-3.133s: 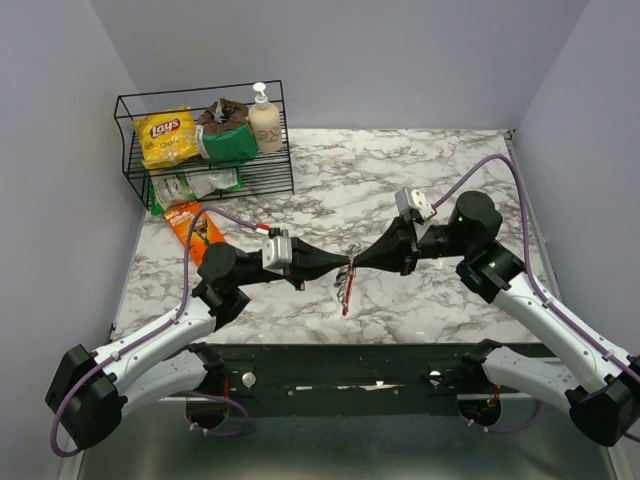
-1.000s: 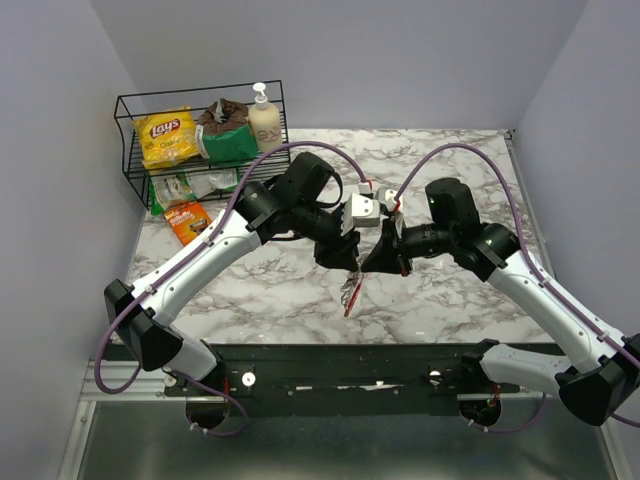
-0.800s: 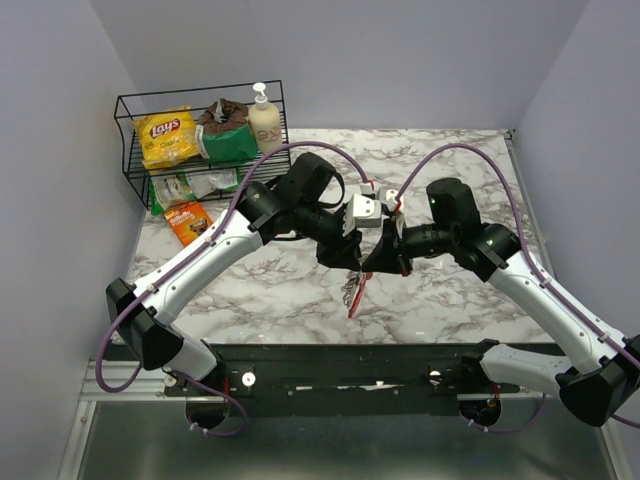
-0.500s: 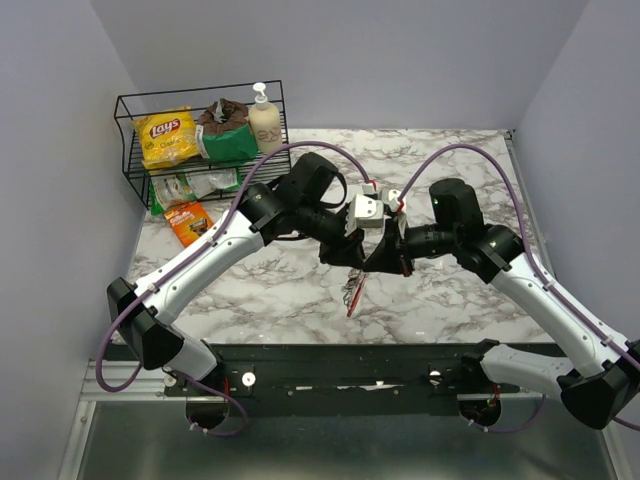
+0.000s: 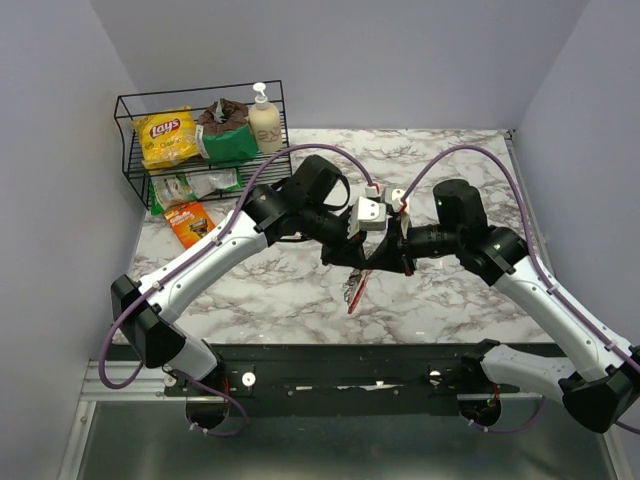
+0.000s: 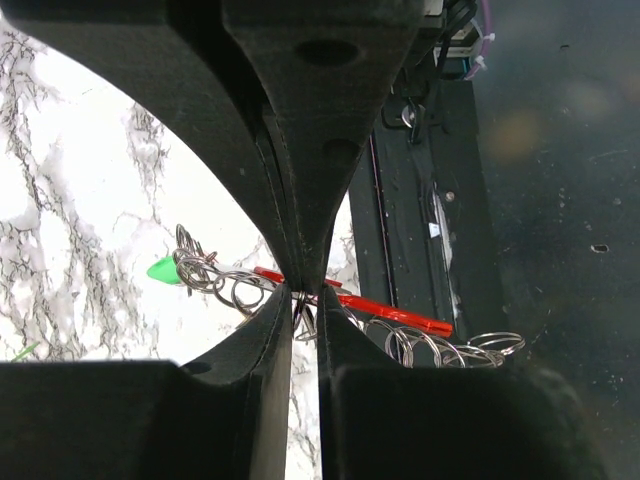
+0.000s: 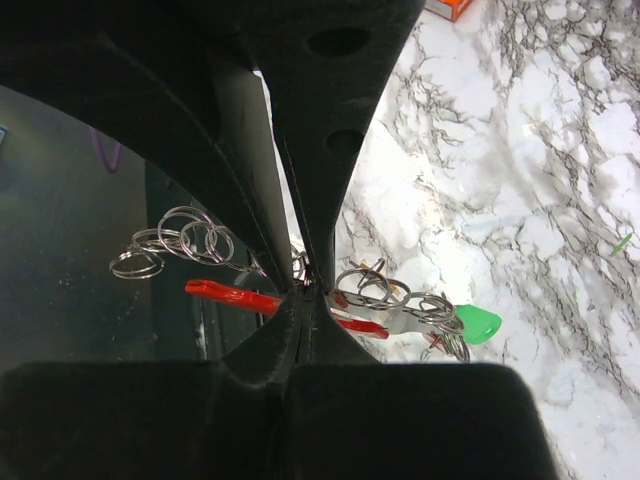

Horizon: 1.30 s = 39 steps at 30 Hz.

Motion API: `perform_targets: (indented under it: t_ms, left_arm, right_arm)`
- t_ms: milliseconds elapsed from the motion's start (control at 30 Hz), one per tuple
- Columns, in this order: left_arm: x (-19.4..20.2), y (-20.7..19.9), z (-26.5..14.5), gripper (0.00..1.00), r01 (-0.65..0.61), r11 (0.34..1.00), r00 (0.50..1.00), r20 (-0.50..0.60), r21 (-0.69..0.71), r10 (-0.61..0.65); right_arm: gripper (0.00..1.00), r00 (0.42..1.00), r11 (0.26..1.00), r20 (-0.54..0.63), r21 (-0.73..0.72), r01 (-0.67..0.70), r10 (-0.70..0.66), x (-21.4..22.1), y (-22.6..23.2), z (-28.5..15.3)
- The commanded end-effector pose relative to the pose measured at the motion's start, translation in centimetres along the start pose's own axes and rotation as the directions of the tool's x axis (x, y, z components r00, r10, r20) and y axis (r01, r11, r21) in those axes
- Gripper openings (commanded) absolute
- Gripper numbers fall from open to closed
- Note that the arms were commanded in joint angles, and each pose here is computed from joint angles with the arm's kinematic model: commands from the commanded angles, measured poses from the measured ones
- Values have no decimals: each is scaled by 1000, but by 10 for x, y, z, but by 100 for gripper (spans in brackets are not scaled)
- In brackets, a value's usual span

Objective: Put the keys on the keyring

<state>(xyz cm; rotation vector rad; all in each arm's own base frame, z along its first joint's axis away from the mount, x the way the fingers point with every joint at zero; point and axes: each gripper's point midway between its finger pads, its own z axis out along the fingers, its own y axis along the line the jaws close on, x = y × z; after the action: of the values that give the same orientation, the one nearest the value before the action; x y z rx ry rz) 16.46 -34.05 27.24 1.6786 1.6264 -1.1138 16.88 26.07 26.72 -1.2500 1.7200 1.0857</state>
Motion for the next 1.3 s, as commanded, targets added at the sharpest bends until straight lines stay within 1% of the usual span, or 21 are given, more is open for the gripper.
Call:
perform_targets:
  t_ms: [0,67,100,133,167,233,267,333,367,433,467,533,600,733,867,1033,1133,1167,1200,1233,1267]
  left_arm:
    - [14,8,5,0,25,999,999,-46,-41,-27]
    - [15,10,5,0,21,999,999,-45,-49,-23]
    - [14,9,4,0,18,998,999,-38,-54,-20]
    - [10,12,3,0,3,997,1000,-21,-74,-5]
    - [14,12,5,0,9,997,1000,-18,-77,-10]
    - [4,14,1,0,-30,993,999,33,-112,33]
    - [10,14,3,0,-19,993,999,34,-121,23]
    - [0,15,-2,0,-52,987,994,86,-152,66]
    - [4,14,0,0,-51,987,994,88,-154,65]
    - [-1,14,-4,0,-72,982,989,116,-174,93]
    - [1,14,-4,0,-66,982,989,117,-179,88]
    - [-1,15,-5,0,-74,979,986,133,-190,101]
    - [3,15,-1,0,-62,981,987,134,-182,87]
    - [8,15,4,0,-45,985,987,142,-169,69]
    - [17,16,8,0,-23,985,990,136,-171,47]
    - [17,22,8,0,-18,978,987,153,-207,50]
    - [19,32,8,0,18,967,983,180,-253,29]
    - [20,35,9,0,49,963,981,195,-266,4]
    - [29,43,9,0,79,950,981,193,-303,-20]
    - [27,49,8,0,87,941,976,217,-327,-15]
    - [29,52,9,0,133,931,971,235,-340,-52]
  right_arm:
    - [1,997,998,58,-24,55,-54,-16,9,-4]
    - [1,996,998,62,-22,61,-59,-17,10,-4]
    - [2,996,998,63,-7,65,-64,-17,7,-5]
    - [6,996,998,65,1,60,-60,-18,7,-5]
    - [15,995,997,74,11,70,-70,-20,7,-8]
    - [23,994,997,85,33,73,-76,-22,6,-10]
    - [31,991,995,99,47,84,-89,-26,6,-12]
    - [40,987,992,123,86,93,-103,-29,5,-17]
    - [47,985,990,134,104,97,-111,-31,5,-20]
    - [52,976,982,166,145,118,-142,-37,5,-27]
    - [56,973,980,178,158,122,-150,-39,5,-30]
    - [58,964,973,204,186,134,-172,-43,6,-34]
    - [60,962,972,209,196,133,-174,-43,5,-35]
    - [61,967,973,202,204,111,-153,-39,1,-33]
    - [65,974,973,188,215,86,-128,-33,-4,-30]
    - [67,978,972,179,226,64,-106,-27,-9,-27]
    - [68,982,971,173,234,37,-79,-22,-14,-24]
    - [69,984,972,169,234,20,-61,-19,-15,-22]
    - [69,985,972,163,234,8,-47,-15,-17,-20]
    - [70,989,972,146,236,-13,-23,-6,-21,-16]
    - [70,991,971,136,236,-35,3,1,-23,-13]
